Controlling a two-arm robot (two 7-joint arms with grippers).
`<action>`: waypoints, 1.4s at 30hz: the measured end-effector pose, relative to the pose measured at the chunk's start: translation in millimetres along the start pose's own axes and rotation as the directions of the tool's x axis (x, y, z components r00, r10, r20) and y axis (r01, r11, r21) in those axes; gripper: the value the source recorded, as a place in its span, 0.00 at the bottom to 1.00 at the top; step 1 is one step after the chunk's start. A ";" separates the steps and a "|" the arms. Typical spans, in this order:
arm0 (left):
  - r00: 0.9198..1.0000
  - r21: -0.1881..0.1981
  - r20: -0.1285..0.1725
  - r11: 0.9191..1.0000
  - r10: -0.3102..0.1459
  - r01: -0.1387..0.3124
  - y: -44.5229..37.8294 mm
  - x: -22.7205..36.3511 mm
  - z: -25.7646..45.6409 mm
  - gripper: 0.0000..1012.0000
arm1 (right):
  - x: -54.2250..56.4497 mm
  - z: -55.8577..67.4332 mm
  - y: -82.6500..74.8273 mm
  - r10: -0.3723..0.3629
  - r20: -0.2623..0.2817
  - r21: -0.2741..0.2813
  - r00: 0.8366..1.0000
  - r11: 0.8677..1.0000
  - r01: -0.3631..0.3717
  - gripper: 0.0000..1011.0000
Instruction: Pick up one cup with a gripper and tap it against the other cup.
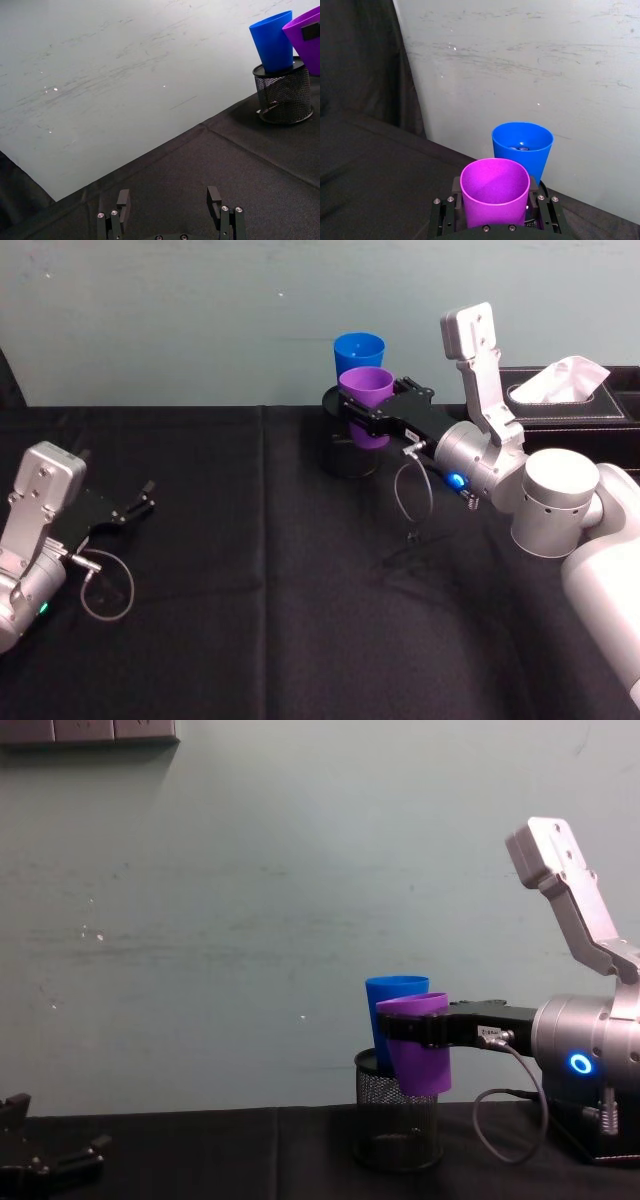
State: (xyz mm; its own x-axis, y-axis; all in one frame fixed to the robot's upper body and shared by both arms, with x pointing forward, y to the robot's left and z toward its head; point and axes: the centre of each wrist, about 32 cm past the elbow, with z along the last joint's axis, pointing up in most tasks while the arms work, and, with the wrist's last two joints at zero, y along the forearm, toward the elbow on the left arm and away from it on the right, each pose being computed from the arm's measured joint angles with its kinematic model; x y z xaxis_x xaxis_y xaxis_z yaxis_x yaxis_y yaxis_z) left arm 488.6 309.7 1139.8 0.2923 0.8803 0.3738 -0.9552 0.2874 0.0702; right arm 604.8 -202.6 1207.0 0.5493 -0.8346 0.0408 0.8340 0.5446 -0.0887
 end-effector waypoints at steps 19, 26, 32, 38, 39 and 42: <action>1.000 0.000 0.000 1.000 0.000 0.000 0.0 0.0 0.0 0.99 | 0.0 0.0 0.0 0.000 0.000 0.000 1.000 1.000 0.000 0.73; 1.000 0.000 0.000 1.000 0.000 0.000 0.0 0.0 0.0 0.99 | 0.0 0.0 0.0 0.000 0.000 0.000 1.000 1.000 0.000 0.73; 1.000 0.000 0.000 1.000 0.000 0.000 0.0 0.0 0.0 0.99 | 0.0 0.0 0.0 0.000 0.000 0.000 1.000 1.000 0.000 0.73; 1.000 0.000 0.000 1.000 0.000 0.000 0.0 0.0 0.0 0.99 | 0.0 0.0 0.0 0.000 0.000 0.000 1.000 1.000 0.000 0.73; 1.000 0.000 0.000 1.000 0.000 0.000 0.0 0.0 0.0 0.99 | 0.0 0.0 0.0 0.000 0.000 0.000 1.000 1.000 0.000 0.73; 1.000 0.000 0.000 1.000 0.000 0.000 0.0 0.0 0.0 0.99 | 0.0 0.0 0.0 0.000 0.000 0.000 1.000 1.000 0.000 0.73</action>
State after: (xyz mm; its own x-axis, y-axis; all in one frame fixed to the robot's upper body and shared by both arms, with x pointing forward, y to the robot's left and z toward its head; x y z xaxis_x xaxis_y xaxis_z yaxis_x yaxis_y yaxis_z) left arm 488.6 309.7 1139.8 0.2923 0.8803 0.3737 -0.9552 0.2874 0.0703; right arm 604.8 -202.5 1206.9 0.5494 -0.8346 0.0407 0.8340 0.5446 -0.0887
